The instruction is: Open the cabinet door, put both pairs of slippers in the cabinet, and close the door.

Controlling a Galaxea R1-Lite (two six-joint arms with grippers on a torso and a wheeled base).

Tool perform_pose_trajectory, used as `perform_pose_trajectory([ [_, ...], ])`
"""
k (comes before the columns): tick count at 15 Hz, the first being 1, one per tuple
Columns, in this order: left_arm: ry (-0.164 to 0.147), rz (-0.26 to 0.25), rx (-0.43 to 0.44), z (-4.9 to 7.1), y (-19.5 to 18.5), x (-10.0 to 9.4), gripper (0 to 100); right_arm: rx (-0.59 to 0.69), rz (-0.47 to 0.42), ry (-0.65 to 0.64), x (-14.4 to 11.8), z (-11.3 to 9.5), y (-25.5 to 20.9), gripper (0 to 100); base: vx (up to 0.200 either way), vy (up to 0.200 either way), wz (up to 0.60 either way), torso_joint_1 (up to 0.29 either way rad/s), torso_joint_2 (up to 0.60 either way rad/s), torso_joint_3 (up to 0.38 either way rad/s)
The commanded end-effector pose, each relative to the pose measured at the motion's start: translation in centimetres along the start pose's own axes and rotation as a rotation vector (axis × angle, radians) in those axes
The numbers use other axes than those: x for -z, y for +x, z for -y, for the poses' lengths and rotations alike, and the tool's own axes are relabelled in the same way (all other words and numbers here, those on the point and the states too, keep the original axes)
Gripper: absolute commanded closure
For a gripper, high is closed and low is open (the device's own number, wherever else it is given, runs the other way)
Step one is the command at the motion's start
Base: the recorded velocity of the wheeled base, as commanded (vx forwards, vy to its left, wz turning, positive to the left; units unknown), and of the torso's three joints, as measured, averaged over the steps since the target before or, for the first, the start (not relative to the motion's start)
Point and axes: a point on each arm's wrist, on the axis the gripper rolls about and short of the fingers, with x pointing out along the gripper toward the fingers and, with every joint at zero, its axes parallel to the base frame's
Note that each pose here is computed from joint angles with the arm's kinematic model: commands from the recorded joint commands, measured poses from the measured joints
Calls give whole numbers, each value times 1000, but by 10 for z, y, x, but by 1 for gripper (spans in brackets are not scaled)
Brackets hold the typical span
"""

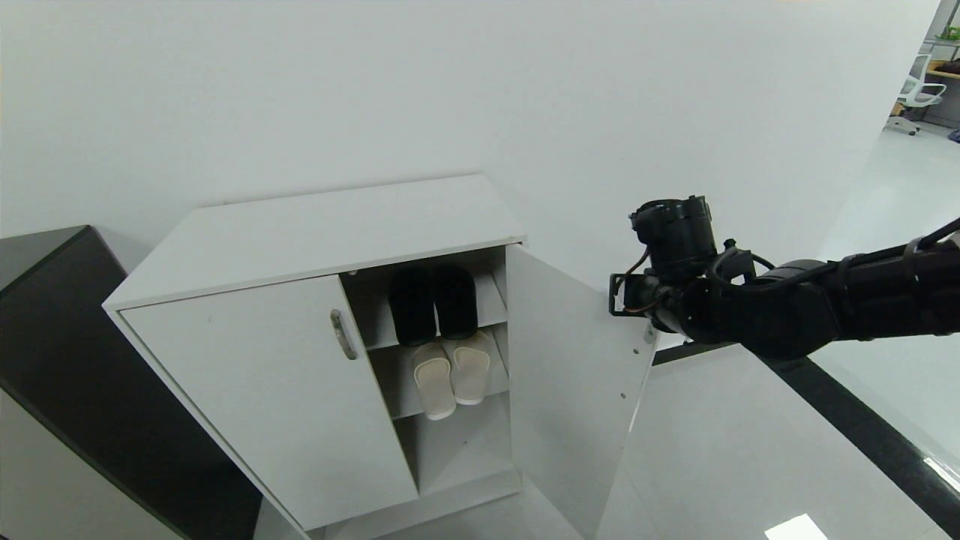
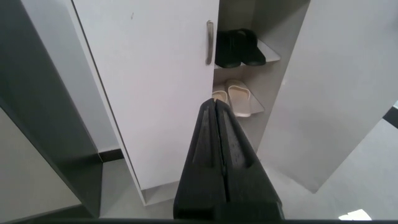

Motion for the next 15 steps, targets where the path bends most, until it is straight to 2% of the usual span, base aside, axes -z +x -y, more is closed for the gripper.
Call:
perform_pose_trajectory([
  [1, -1, -1, 0, 0, 0, 0, 100, -65, 8, -12, 2, -12, -30, 100, 0, 0, 0, 0, 0, 0],
  [5, -1, -1, 0, 0, 0, 0, 100, -181, -3, -19, 14, -31, -73, 100, 0, 0, 0, 0, 0, 0],
  [9, -1, -1, 0, 0, 0, 0, 100, -301, -22, -32, 16, -17, -92, 100, 0, 0, 0, 0, 0, 0],
  [15, -1, 0, 0, 0, 0, 0, 100, -312, -26, -67, 30, -16, -91, 100, 0, 0, 0, 0, 0, 0],
])
